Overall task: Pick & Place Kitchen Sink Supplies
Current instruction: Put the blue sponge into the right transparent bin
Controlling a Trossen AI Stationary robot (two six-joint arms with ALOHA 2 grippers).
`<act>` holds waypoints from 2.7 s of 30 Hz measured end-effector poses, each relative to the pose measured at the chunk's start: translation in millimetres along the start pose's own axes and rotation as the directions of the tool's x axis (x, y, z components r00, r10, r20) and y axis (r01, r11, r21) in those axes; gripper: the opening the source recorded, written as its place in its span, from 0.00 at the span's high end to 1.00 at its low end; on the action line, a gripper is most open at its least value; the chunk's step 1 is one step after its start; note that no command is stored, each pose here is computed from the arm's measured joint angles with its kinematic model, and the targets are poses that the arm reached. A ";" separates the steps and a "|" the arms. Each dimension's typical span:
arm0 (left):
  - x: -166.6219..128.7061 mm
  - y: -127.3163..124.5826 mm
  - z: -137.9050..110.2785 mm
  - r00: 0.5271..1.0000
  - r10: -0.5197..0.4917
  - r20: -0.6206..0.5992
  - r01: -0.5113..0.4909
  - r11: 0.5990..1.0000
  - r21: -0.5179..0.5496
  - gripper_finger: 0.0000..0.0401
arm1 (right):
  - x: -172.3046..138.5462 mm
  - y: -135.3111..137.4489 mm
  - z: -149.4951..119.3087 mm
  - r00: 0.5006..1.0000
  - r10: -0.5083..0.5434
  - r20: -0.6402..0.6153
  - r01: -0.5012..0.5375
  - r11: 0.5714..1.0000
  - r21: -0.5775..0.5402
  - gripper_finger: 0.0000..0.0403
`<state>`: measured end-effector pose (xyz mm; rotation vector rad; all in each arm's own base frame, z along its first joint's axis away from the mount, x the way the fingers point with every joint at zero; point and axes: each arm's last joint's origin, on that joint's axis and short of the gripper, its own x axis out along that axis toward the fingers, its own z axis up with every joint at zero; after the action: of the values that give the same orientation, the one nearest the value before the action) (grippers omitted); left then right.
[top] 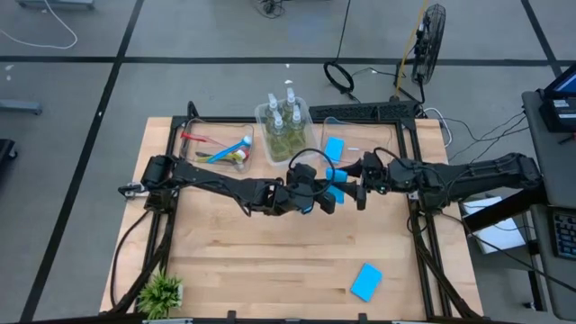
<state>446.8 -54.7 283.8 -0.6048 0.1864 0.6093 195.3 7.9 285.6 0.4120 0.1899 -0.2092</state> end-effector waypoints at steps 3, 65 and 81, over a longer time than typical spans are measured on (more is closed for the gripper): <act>-0.1 0.0 -0.2 1.000 0.001 -0.001 -0.001 1.000 -0.004 1.00 | 0.5 -1.2 0.4 1.000 -0.008 0.003 0.008 1.000 -0.002 0.50; -15.3 10.4 -31.9 0.958 0.109 -0.265 -0.078 0.989 0.122 0.44 | 17.3 -159.0 12.1 0.725 -0.678 -0.120 0.668 0.735 -0.120 1.00; -15.7 13.7 -33.1 0.950 0.137 -0.280 -0.087 0.979 0.182 0.44 | 38.8 -180.2 -19.9 0.662 -0.702 -0.264 0.704 0.703 -0.105 1.00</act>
<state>426.4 -72.6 255.7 -0.5204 0.5475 0.6056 186.8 -151.6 191.2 0.3555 0.6427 -0.9317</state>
